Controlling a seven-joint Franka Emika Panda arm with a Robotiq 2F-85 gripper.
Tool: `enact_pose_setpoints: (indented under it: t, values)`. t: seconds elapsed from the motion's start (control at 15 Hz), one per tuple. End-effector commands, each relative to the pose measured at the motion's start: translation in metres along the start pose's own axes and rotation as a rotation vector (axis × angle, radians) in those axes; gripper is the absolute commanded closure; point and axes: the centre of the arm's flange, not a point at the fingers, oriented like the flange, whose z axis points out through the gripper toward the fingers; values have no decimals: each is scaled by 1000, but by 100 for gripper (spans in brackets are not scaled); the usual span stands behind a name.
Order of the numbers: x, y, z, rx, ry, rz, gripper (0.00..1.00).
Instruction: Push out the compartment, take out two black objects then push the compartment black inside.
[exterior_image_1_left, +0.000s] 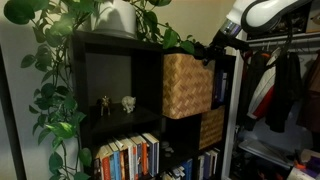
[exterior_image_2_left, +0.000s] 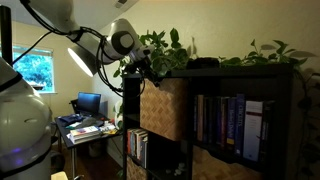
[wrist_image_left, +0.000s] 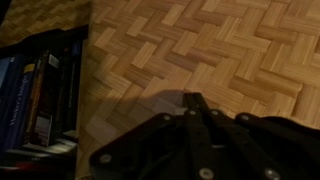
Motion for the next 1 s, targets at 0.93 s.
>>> enact_pose_setpoints:
  t: [0.93]
  values:
    - [34,-17,66,72,54,33,96]
